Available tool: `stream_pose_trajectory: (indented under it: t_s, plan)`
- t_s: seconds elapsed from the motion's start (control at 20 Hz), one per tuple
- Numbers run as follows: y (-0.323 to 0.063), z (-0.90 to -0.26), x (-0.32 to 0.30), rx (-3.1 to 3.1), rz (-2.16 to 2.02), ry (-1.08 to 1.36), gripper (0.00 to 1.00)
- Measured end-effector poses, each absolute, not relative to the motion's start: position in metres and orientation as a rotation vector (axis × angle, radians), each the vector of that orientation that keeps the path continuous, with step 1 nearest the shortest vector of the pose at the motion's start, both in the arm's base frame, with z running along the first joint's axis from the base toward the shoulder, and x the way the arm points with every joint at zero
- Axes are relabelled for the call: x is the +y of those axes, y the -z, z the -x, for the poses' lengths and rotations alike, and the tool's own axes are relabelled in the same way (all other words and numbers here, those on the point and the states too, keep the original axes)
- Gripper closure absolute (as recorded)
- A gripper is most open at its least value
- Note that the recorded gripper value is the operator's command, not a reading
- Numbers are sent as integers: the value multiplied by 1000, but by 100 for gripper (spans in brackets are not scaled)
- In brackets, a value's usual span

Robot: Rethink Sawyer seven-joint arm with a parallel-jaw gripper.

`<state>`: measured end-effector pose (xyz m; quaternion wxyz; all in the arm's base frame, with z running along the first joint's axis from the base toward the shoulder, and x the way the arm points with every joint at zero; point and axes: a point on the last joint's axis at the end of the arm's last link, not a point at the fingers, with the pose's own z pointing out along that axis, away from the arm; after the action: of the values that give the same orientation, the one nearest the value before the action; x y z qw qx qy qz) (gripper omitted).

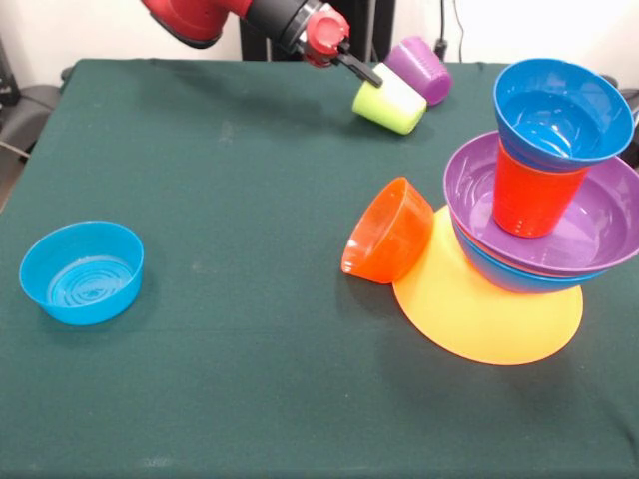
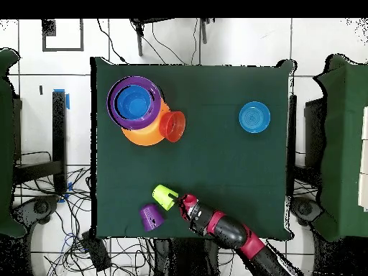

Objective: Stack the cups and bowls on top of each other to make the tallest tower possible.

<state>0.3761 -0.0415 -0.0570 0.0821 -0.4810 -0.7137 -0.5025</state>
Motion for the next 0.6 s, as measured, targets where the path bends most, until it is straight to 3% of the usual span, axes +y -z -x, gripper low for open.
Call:
stream_pose_trajectory:
  t_s: [0.6]
  plan:
    - [48, -371, -43, -2254, 1351, 1440, 100]
